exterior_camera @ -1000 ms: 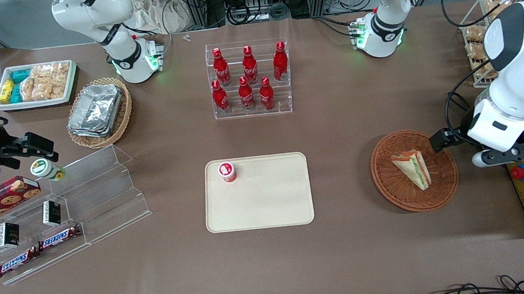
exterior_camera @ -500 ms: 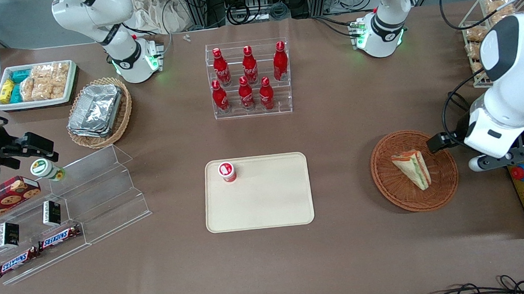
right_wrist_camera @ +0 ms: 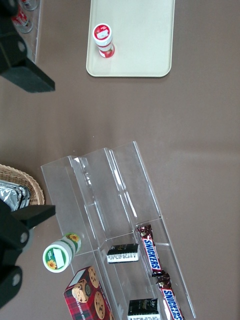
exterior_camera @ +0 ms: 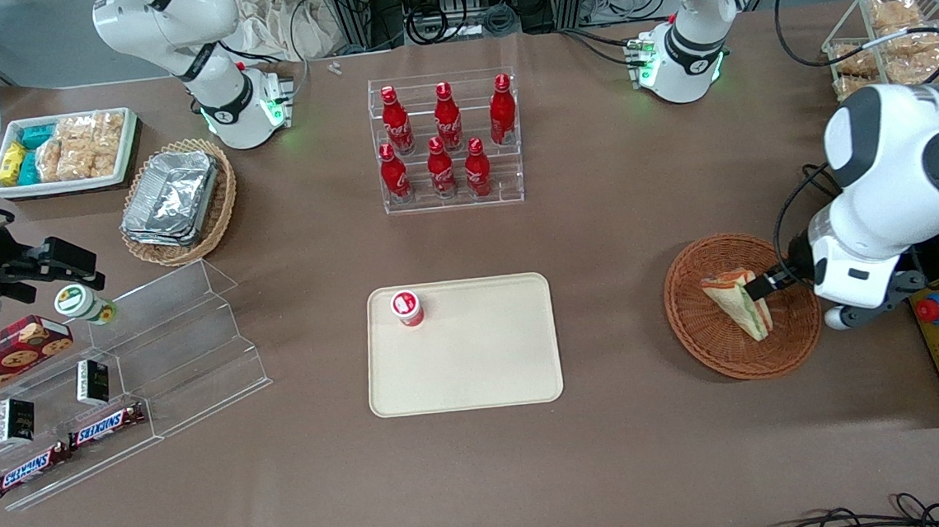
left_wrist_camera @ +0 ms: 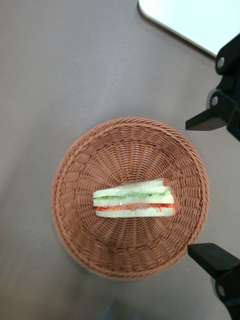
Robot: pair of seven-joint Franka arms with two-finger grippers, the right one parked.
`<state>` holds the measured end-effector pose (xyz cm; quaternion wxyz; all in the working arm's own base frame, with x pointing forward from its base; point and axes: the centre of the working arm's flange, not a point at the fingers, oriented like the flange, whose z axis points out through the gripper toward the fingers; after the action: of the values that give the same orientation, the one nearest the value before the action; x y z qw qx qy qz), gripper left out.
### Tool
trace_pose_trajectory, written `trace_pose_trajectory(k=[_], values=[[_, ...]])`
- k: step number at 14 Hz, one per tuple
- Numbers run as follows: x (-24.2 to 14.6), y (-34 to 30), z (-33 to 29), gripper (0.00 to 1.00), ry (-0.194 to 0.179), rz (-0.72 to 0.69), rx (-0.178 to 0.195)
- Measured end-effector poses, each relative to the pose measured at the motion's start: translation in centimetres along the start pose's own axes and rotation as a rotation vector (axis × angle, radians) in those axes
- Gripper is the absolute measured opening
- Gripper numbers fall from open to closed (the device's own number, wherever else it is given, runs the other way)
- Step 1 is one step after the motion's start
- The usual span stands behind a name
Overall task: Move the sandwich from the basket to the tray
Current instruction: 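Lower the open left gripper around the sandwich and close it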
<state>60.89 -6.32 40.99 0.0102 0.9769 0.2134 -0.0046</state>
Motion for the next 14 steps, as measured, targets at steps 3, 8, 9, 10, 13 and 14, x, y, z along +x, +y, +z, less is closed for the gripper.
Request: trace_pose_trajectory(k=[3, 8, 9, 10, 13, 14], values=[[-0.5, -2.0, 4.7, 1.0, 0.008, -0.034, -0.009], [-2.0, -4.3, 9.8, 1.0, 0.022, -0.055, -0.027], [-2.3, -4.5, 10.5, 1.0, 0.023, -0.055, -0.029], [-2.6, -4.8, 11.0, 1.0, 0.021, -0.056, -0.028], [-2.7, -5.5, 12.0, 1.0, 0.015, -0.049, -0.008], [-2.5, -5.9, 12.4, 1.0, 0.015, -0.052, -0.003]])
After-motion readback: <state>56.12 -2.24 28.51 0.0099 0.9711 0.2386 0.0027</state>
